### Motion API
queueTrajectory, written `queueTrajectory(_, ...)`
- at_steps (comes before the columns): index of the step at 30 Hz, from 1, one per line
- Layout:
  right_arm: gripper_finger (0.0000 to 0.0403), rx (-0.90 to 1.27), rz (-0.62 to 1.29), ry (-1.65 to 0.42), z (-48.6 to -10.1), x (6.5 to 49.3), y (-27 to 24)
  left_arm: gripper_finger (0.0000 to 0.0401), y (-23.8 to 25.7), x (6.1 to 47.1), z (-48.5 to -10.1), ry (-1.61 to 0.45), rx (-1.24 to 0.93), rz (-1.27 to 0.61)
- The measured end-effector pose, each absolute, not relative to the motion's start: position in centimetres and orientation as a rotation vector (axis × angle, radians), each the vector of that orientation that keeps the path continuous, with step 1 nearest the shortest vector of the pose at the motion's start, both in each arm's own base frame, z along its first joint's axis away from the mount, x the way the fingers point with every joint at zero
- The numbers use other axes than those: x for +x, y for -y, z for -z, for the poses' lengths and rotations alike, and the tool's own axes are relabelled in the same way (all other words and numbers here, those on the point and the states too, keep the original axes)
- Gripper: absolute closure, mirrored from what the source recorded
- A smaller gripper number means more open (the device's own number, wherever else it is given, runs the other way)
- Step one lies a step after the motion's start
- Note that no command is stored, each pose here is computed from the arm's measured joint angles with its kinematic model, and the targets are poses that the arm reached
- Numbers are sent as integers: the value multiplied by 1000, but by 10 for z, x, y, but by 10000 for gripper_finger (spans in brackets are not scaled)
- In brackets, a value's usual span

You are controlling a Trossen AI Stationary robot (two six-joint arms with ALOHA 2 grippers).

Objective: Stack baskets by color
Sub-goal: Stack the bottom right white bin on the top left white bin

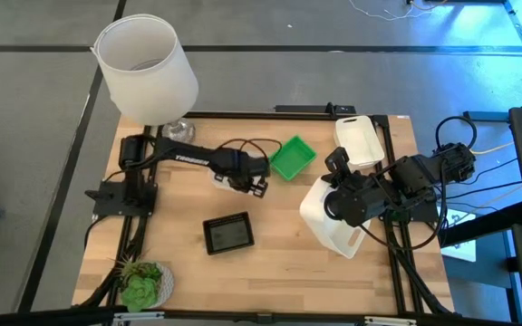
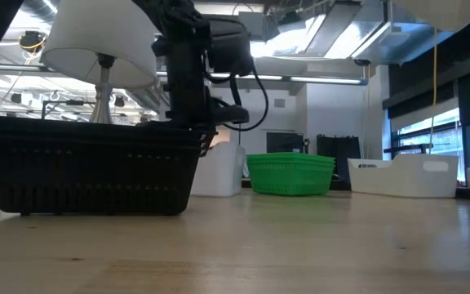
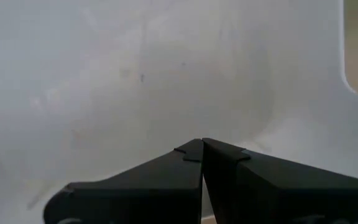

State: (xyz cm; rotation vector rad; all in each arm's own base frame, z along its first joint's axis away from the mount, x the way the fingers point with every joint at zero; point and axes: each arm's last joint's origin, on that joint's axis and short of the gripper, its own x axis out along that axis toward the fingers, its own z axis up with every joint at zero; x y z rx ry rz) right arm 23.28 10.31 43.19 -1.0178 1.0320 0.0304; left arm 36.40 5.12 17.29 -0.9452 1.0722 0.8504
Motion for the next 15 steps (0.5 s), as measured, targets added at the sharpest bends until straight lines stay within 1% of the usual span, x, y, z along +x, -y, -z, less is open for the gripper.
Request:
queueTrajectory(3, 403, -1018, -31, -1032, -432, 233, -103, 401, -36, 366, -173, -1080, -937, -832)
queueTrajectory(7, 403, -1023, -34, -1033, -432, 233, -103, 401, -30, 365, -177, -1031, -826, -873)
queueTrajectory(11, 403, -1065, -58, -1037, -432, 233, -103, 401, -31, 361, -202, -935, -759, -882)
queueTrajectory(15, 403, -1061, -51, -1044, -431, 234, -101, 401, -30, 348, -234, -855, -722, -868)
